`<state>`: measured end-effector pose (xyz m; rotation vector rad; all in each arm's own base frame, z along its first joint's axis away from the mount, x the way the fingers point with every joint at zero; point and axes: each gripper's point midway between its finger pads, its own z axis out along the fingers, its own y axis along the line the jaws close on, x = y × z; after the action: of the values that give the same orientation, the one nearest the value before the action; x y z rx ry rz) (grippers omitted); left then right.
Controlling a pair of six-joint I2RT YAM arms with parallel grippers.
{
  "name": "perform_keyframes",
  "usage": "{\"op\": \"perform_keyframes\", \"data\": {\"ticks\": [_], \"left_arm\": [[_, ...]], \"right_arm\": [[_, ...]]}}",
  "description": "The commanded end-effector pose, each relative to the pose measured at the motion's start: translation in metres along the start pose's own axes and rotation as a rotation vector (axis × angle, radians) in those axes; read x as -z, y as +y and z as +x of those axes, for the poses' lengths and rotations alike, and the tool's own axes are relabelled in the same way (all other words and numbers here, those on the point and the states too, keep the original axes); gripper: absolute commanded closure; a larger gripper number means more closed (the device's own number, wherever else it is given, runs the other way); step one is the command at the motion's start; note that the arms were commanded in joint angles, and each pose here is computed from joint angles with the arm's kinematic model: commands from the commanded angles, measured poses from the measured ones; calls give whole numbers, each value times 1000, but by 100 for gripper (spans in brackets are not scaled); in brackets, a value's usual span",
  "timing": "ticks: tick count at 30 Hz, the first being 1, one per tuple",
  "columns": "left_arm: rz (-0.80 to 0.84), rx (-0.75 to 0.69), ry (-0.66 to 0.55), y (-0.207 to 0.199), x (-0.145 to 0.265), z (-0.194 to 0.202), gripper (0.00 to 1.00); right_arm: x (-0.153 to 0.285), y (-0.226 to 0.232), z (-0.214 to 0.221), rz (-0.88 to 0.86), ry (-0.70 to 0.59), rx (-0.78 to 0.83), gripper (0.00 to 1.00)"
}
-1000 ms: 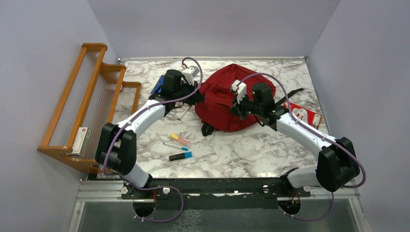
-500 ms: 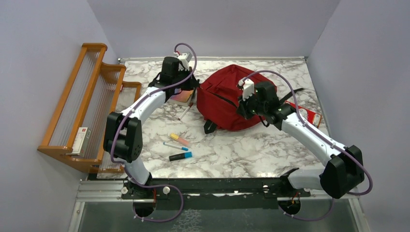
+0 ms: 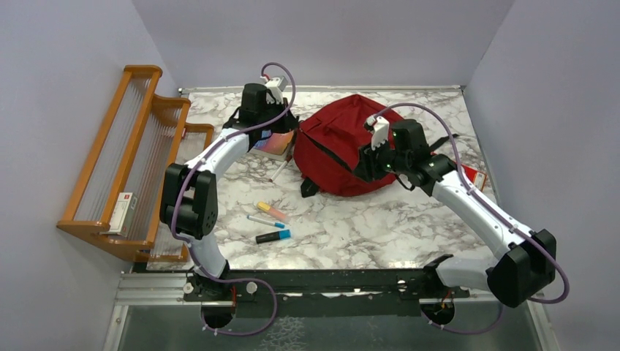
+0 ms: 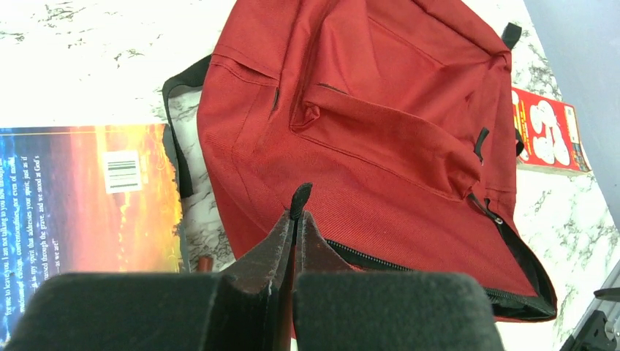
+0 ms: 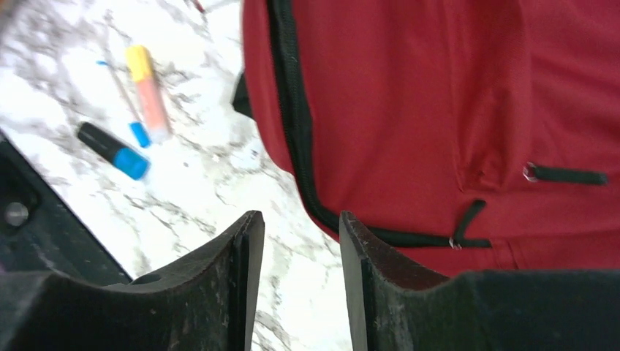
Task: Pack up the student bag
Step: Unzip the student bag at the center of the board.
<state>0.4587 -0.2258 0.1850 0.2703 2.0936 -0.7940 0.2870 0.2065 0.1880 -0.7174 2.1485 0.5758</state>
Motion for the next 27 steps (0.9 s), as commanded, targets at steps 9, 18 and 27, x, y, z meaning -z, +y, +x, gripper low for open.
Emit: {"op": "perform_keyframes", "data": {"ticks": [9, 18, 27], "left_arm": [[84, -94, -104, -20, 16, -25, 100], [108, -83, -108, -24, 16, -25, 100], [111, -67, -95, -22, 11, -21, 100]], "right_arm": [[-51, 42, -103, -306, -187, -109, 50], [-113, 31, -124, -268, -195, -86, 39], [-150, 43, -119, -294, -189, -16, 39]]}}
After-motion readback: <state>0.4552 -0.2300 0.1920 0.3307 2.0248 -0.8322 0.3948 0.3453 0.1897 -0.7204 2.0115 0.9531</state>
